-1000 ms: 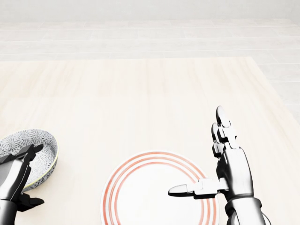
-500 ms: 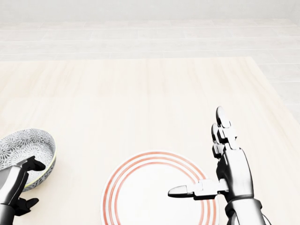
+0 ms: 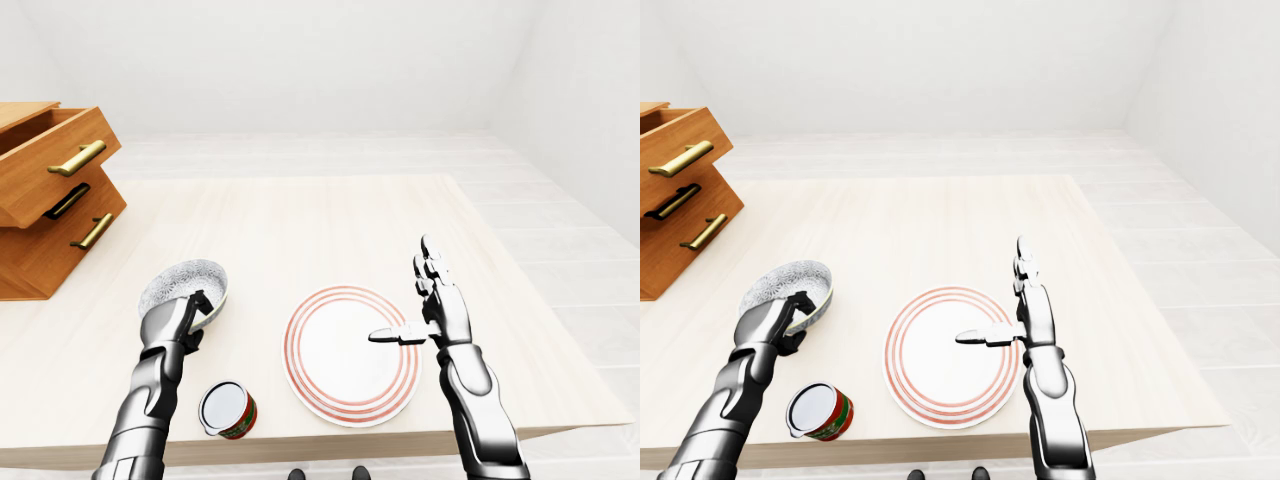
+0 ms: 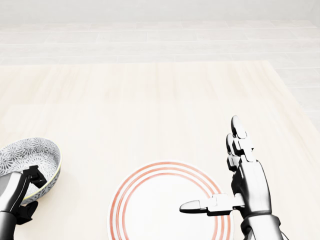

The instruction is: Put the bowl on the plate.

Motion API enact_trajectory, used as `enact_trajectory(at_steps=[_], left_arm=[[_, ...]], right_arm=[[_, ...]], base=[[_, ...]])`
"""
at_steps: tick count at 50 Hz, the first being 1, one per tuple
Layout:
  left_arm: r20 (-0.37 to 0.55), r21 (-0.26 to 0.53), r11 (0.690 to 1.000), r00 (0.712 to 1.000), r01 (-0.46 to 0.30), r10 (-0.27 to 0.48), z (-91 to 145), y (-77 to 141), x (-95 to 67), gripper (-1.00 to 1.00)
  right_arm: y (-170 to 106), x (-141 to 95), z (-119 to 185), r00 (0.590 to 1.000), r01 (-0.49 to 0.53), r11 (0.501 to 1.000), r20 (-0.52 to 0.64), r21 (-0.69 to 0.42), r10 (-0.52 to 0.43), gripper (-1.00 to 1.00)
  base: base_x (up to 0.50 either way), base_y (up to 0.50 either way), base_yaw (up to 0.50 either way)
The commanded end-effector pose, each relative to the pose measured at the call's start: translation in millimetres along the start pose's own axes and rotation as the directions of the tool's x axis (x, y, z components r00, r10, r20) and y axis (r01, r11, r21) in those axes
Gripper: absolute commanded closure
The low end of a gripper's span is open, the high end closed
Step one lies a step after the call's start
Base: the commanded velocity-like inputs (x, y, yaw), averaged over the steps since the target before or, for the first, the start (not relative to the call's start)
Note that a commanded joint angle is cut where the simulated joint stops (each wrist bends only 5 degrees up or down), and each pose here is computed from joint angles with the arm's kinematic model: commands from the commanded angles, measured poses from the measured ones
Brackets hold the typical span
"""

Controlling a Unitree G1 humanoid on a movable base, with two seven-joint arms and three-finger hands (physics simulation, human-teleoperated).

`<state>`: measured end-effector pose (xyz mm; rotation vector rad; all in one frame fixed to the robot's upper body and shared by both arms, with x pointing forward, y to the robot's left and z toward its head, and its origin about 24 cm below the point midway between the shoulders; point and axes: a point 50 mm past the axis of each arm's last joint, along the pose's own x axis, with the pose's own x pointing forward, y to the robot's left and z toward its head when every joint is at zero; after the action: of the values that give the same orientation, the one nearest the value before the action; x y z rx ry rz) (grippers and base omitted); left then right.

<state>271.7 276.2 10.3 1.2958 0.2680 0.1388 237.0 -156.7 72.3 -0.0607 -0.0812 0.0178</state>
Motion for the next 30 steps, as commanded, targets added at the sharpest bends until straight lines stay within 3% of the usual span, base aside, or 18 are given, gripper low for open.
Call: enact_trajectory(at_steps=[1,2,10,11,12,14,18,22,23,25,30], left_arm=[[-0.045,0.01,0.996,0.995,0.084,-0.083,-11,-15,-8.9,0.42],[-0.044,-0.012,0.996,0.995,0.086,-0.086,-10,-15,-8.9,0.44],[-0.041,0.033,0.997,0.996,0.075,-0.074,-8,-9,-6.4,0.62],[-0.039,0.006,0.997,0.996,0.079,-0.079,-8,-9,-5.9,0.62],[-0.043,0.034,0.996,0.996,0.077,-0.075,-8,-8,-5.1,0.65],[-0.039,0.009,0.997,0.996,0.08,-0.079,-6,-8,-3.9,0.78],[-0.037,0.014,0.997,0.996,0.078,-0.077,-5,-6,-3.0,0.8],[-0.036,-0.001,0.997,0.996,0.079,-0.079,-3,-4,-2.3,1.0],[-0.035,0.038,0.997,0.997,0.069,-0.068,-3,-2,-2.0,1.0],[-0.034,0.01,0.997,0.997,0.073,-0.073,-1,-1,-1.4,1.0],[-0.029,0.023,0.998,0.998,0.06,-0.059,1,4,0.7,1.0]], right_arm=[[0,-1,0,1.0,0.001,1.0,-0.002,0.0,-0.001,-1.0],[0,-1,0,1.0,0.001,1.0,-0.002,0.001,-0.001,-1.0],[0,-1,2,1.0,0.0,1.0,0.007,0.0,0.0,-1.0],[0,-1,2,1.0,0.0,1.0,0.008,-0.001,0.0,-1.0],[0,0,3,1.0,0.0,1.0,0.015,-0.002,0.0,-1.0],[0,1,6,1.0,-0.002,1.0,0.024,-0.003,0.002,-1.0],[0,1,7,1.0,-0.004,1.0,0.029,-0.005,0.004,-1.0],[0,2,7,0.999,-0.004,1.0,0.032,-0.005,0.004,-1.0],[0,2,8,0.999,-0.004,1.0,0.033,-0.005,0.004,-1.0],[0,2,8,0.999,-0.005,1.0,0.035,-0.005,0.005,-1.0],[0,2,9,0.999,-0.004,1.0,0.037,-0.006,0.004,-1.0]], base=[[0.0,0.0,0.0],[0.0,0.0,0.0],[0.0,0.0,0.0],[0.0,0.0,0.0],[0.0,0.0,0.0],[0.0,0.0,0.0],[0.0,0.0,0.0],[0.0,0.0,0.0],[0.0,0.0,0.0],[0.0,0.0,0.0],[0.0,0.0,0.0]])
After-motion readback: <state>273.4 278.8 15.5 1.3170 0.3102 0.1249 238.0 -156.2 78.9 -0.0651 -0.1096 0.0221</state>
